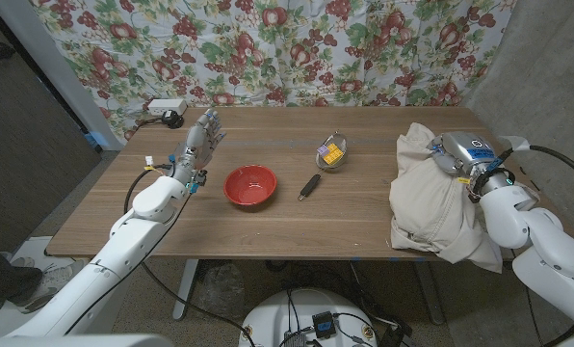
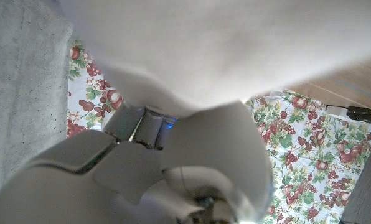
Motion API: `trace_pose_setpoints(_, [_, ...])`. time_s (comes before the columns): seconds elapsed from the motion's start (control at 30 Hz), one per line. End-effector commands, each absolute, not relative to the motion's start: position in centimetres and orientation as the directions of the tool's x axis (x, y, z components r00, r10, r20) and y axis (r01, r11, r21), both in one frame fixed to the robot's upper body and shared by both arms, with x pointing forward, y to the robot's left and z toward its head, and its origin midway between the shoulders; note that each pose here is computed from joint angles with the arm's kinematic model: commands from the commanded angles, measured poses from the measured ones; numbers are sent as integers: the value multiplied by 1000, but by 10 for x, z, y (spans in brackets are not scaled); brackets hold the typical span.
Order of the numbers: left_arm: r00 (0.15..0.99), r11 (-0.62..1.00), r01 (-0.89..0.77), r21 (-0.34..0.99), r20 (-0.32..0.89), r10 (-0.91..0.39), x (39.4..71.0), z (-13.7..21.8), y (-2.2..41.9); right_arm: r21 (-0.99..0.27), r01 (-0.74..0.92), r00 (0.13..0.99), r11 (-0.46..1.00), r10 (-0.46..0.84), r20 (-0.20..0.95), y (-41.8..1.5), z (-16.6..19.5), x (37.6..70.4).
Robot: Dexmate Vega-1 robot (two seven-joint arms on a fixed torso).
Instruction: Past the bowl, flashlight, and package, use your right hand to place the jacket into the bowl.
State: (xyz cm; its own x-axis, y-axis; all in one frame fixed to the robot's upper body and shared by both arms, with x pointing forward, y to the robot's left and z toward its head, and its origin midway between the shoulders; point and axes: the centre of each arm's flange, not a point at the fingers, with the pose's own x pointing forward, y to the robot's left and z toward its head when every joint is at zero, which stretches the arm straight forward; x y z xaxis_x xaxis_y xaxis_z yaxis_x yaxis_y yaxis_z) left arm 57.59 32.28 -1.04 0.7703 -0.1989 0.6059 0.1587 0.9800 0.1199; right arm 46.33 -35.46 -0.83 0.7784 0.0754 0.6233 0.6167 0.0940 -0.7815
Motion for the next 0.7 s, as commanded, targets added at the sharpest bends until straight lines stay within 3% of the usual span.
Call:
trace_pose_setpoints(0.03, [767, 980, 158, 118, 611, -197, 574, -11, 324, -760, 643, 755, 93, 89, 649, -352, 1, 455])
trace_pose_setpoints(0.7, [762, 981, 158, 113, 618, -193, 570, -10, 325, -730, 680, 721, 72, 116, 683, -342, 20, 441])
